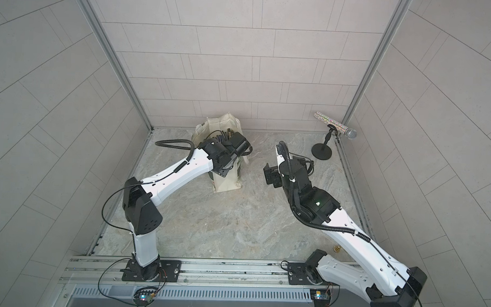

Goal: Take out the books from the canvas bag
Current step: Adjust the canvas bag at the center of the board.

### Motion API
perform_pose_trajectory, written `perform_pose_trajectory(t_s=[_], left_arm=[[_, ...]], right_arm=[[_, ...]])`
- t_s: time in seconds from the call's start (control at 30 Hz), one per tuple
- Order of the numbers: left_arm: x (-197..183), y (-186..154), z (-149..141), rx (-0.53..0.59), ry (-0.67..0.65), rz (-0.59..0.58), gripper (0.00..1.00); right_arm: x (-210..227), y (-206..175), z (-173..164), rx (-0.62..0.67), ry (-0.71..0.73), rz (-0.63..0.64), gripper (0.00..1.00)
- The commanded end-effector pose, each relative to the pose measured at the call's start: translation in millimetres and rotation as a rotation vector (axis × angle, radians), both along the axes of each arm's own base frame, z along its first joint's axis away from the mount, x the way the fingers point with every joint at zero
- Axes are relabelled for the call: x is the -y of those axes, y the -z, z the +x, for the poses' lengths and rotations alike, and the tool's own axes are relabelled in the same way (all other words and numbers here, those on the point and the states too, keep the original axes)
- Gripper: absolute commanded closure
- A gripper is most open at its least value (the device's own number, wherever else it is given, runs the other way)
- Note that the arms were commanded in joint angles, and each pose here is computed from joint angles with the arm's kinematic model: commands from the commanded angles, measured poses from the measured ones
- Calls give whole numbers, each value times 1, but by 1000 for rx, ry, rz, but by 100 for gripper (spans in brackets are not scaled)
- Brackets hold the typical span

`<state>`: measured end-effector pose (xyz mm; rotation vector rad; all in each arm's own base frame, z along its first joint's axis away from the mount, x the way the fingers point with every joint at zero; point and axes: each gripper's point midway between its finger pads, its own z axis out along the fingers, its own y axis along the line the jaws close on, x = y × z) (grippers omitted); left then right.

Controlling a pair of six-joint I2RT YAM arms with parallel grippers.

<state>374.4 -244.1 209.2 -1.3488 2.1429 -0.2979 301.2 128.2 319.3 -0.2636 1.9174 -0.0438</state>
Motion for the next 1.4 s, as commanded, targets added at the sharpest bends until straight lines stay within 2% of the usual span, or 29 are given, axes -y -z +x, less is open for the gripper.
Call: perform_pose_trajectory(t_s=[0.0,0.13,0.17,0.3,0.4,0.5,0.63,0.87,0.97,1.03,1.2,1.37], left_arm=[[-10,-2,-9,-12,17,37,49],[-19,1,-16,9,54,61,99],[-19,0,-17,21,72,57,100],[-11,-5,-23,46,245,85,100],[-1,-13,-40,40,433,164,100],[5,1,-67,-15,634,191,100],[-25,32,-114,-119,800,252,100],[-82,40,-177,-176,1062,381,100],[-99,49,-201,-234,1138,394,100],[-113,55,-208,-249,1134,429,100],[-114,41,-205,-156,1088,398,100],[-115,33,-200,-124,1073,410,100]], right_arm=[[0,-1,-1,16,-6,-9,0],[0,-1,-1,15,-6,-7,0],[0,-1,-1,15,-6,-8,0],[-1,-1,-1,9,-11,-12,0],[-1,-5,-1,5,-11,-16,0],[-3,-9,-1,0,-18,-4,0],[-19,-7,-3,-50,-82,-3,0],[-38,-3,-2,-122,-125,-46,0],[-51,0,3,-170,-147,-66,0],[-64,-3,6,-186,-173,-89,0],[-91,2,15,-245,-206,-169,0],[-89,29,13,-353,-166,-223,0]])
